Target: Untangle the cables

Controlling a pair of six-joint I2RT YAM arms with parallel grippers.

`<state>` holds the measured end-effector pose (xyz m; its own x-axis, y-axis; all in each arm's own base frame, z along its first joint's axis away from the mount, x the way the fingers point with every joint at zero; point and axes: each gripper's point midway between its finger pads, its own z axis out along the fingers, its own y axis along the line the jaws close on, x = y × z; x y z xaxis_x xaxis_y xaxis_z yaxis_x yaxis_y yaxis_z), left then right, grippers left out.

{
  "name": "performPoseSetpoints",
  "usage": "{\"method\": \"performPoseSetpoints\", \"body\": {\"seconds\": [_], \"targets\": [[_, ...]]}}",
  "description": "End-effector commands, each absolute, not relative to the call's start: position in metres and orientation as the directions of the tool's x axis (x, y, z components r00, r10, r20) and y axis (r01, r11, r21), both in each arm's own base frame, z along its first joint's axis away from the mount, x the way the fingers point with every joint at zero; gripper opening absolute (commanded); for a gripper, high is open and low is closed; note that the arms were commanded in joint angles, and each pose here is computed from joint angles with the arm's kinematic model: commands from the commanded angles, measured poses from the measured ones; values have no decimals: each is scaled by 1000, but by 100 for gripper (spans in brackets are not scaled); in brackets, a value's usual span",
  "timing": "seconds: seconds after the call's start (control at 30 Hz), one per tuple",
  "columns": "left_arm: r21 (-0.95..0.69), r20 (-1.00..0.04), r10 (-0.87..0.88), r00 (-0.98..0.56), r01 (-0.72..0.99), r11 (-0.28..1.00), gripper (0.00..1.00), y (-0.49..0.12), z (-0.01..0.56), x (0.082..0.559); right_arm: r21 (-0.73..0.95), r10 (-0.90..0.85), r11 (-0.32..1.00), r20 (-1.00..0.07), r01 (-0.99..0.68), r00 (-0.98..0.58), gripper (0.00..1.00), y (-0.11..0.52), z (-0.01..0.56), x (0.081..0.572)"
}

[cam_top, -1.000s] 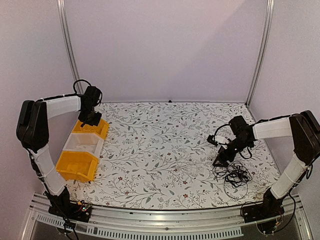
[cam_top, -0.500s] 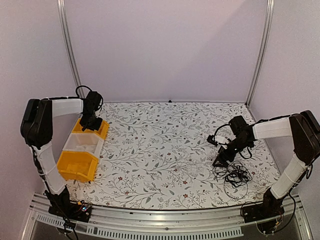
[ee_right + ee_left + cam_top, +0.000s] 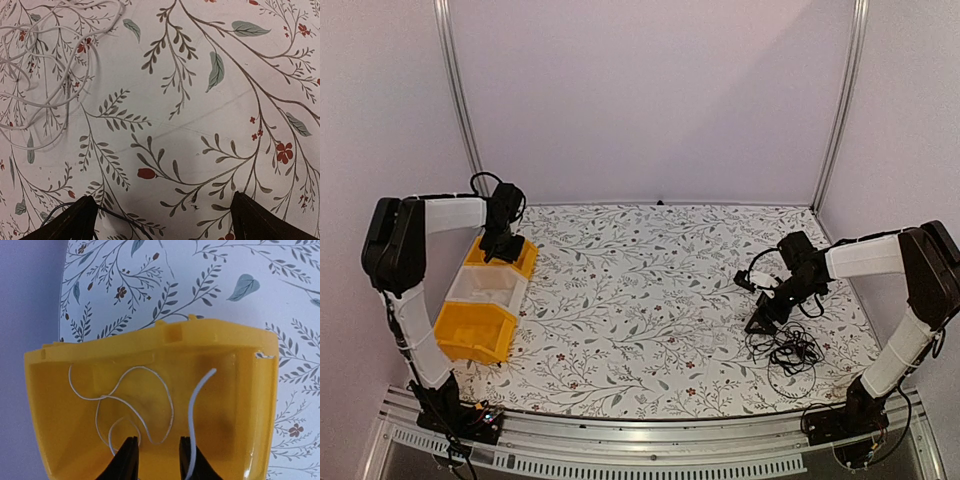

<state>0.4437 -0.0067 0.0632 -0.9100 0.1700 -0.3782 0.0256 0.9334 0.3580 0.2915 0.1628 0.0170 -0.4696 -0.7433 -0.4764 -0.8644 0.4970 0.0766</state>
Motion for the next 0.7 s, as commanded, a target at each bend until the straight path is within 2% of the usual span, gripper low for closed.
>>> {"method": "performPoseSetpoints", "body": {"seconds": [0.0, 0.23, 0.4, 0.53, 0.67], "targets": [[353, -441, 146, -885, -22, 935, 32, -2, 100, 446, 96, -743, 488, -477, -867, -470, 97, 165, 18, 292], [323, -495, 163, -853, -7, 946, 47, -20, 137, 441, 78, -744, 502, -469, -861, -476, 98, 162, 18, 296], [298, -538, 206, -818, 44, 954, 56, -53, 160, 433, 41, -731, 512, -504, -858, -460, 98, 163, 32, 304], [265, -567, 225, -793, 84, 961, 58, -82, 168, 428, 31, -698, 534, -548, -845, -462, 99, 157, 49, 311], [217, -598, 313, -738, 227, 949, 56, -142, 167, 417, 27, -652, 564, -599, -825, -465, 99, 147, 74, 319]]}}
